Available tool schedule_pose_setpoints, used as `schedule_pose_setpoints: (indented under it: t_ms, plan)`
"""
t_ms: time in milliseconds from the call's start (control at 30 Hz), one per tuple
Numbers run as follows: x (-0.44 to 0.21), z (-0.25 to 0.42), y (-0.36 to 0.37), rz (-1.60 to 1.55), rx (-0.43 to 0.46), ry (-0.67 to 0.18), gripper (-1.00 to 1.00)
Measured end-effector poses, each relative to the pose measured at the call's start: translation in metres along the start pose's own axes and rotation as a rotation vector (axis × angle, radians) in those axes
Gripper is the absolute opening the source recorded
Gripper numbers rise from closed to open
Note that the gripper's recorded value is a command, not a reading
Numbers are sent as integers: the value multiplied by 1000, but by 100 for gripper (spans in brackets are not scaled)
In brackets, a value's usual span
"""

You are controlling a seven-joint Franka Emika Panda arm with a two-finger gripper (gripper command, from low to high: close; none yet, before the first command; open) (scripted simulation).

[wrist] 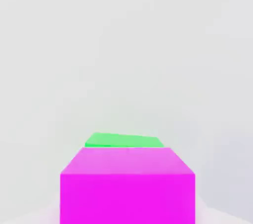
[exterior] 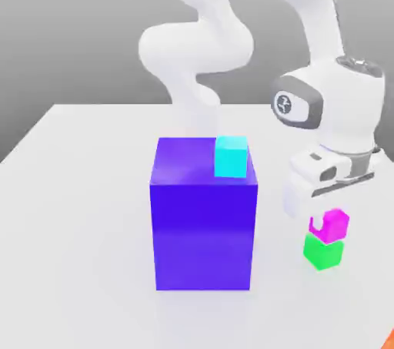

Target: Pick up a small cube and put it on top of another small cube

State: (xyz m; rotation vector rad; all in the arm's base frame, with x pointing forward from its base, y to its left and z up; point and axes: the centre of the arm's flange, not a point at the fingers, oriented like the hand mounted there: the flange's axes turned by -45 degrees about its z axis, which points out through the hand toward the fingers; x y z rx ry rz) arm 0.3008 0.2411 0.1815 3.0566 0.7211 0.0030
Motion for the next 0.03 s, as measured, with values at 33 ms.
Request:
schedule_pose_setpoints:
  t_ms: [33]
  plan:
    - [0,0,0,0,0,0,100]
